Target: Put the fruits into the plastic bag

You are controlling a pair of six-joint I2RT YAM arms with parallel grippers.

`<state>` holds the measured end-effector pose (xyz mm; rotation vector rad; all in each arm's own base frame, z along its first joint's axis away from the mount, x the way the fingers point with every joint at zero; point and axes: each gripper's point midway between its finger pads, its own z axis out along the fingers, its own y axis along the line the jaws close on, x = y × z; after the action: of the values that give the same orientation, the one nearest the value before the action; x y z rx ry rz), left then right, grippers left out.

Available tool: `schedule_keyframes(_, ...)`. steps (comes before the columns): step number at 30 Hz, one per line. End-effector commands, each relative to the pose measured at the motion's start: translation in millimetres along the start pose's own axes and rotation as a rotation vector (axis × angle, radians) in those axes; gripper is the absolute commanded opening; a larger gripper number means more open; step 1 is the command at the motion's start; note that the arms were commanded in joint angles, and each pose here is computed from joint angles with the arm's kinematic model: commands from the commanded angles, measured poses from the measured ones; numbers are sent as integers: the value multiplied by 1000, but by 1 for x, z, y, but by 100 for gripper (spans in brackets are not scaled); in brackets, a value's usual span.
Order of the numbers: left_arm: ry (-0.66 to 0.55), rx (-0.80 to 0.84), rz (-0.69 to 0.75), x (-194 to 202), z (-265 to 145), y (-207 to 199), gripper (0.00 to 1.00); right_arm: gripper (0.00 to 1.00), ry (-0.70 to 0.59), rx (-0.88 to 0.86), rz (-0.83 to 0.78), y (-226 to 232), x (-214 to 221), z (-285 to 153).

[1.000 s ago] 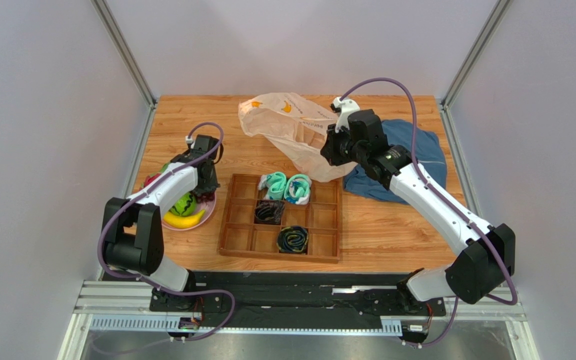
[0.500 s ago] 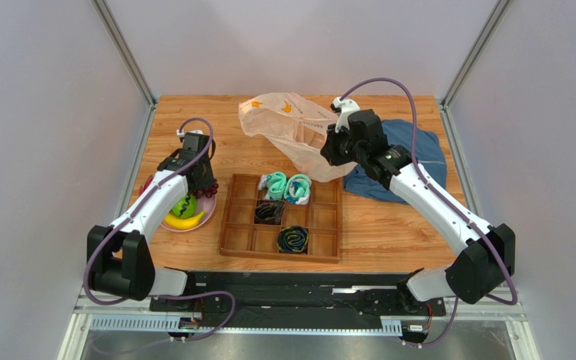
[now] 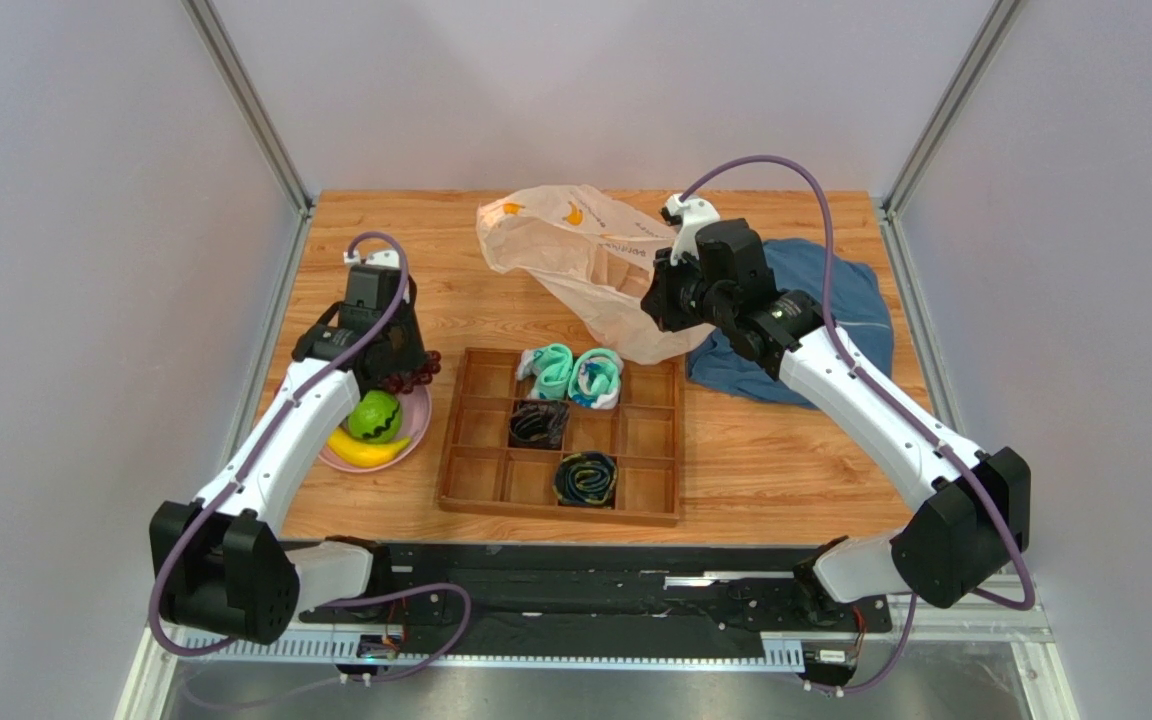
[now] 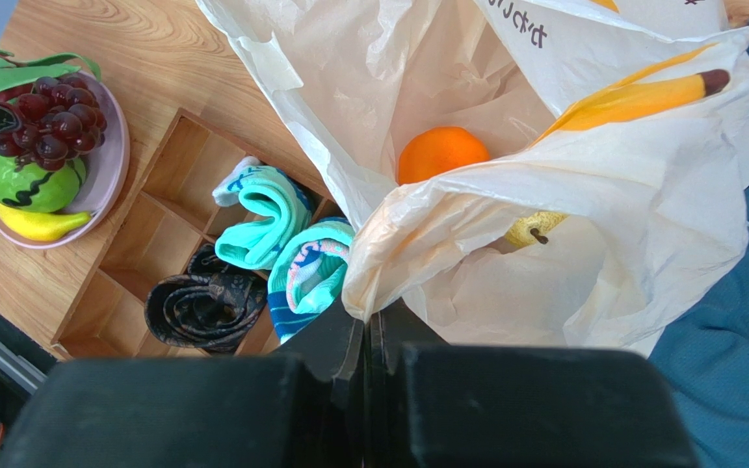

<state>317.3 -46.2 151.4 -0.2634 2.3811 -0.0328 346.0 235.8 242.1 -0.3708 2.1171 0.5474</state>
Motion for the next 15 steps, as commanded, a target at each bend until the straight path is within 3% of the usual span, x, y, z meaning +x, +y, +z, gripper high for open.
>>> schedule_keyframes(1,-150,102,-6,-45,-28,-18,12,4,-51,-9,-13,4,-16,-5)
schedule_keyframes(15,-315,168,-25,-81,-67,-25,12,4,-60,-5,-14,4,-18,-7)
